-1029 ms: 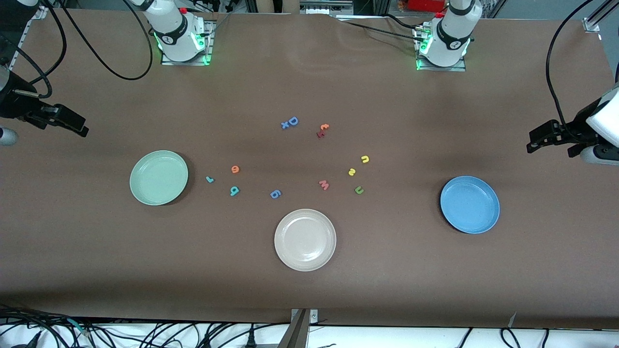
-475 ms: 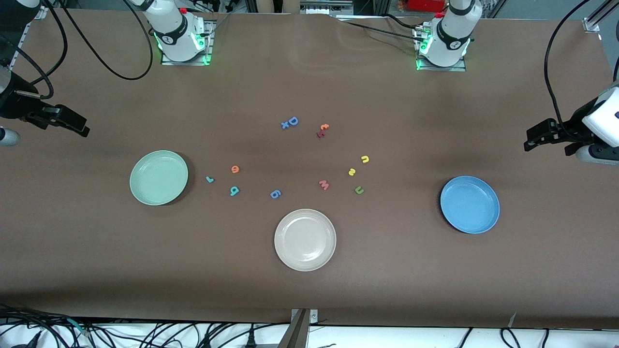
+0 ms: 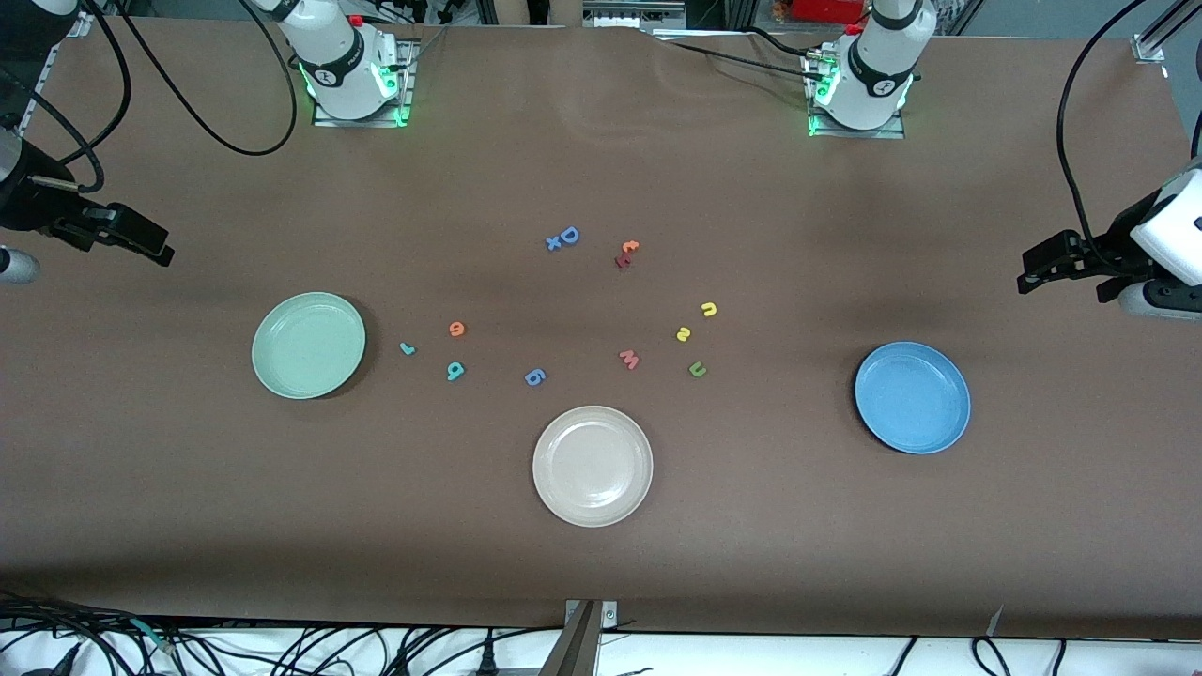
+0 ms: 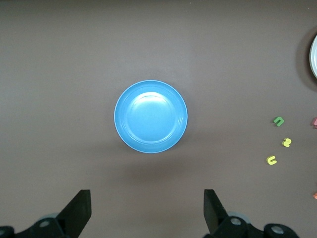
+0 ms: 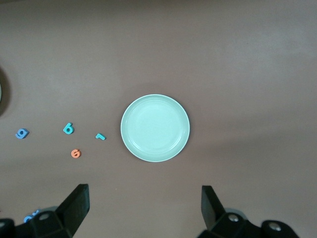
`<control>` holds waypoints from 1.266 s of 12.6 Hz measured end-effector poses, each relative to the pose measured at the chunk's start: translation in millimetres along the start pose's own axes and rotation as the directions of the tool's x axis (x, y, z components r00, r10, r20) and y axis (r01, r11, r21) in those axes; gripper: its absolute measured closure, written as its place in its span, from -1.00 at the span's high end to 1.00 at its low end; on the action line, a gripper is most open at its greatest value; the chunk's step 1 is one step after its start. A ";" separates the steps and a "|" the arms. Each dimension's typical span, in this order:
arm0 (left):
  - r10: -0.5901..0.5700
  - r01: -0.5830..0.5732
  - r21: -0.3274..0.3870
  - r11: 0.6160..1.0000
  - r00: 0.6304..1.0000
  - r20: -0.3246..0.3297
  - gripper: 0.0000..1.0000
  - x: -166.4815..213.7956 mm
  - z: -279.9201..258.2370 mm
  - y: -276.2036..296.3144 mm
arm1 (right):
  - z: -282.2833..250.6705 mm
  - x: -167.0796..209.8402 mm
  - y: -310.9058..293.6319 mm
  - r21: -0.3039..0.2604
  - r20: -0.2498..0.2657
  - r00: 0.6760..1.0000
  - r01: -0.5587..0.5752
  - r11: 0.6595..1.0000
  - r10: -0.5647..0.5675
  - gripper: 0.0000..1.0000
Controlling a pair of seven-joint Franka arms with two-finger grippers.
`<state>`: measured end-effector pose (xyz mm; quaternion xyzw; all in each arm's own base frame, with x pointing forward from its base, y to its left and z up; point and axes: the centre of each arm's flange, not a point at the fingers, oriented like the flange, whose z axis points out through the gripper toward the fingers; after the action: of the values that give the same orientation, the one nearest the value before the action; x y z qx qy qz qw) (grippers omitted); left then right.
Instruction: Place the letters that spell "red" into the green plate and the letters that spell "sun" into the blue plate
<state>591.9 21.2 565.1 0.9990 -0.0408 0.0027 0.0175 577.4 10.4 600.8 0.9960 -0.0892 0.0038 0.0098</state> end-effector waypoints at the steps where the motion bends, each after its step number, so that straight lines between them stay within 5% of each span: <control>1: 0.000 0.000 0.000 1.000 1.000 0.000 1.00 0.0 0.0 0.2 | 0.0 0.0 0.0 0.000 0.000 1.000 0.000 1.000 0.000 1.00; 16: 0.001 -0.001 0.000 1.000 1.000 0.001 1.00 0.0 0.1 0.3 | 3.7 -0.3 0.0 -0.002 0.008 1.000 0.000 1.000 0.000 0.99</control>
<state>591.9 20.9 565.1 0.9990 -0.0411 0.0023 0.0175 577.2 10.3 597.1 0.9960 -0.0892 -0.0001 0.0103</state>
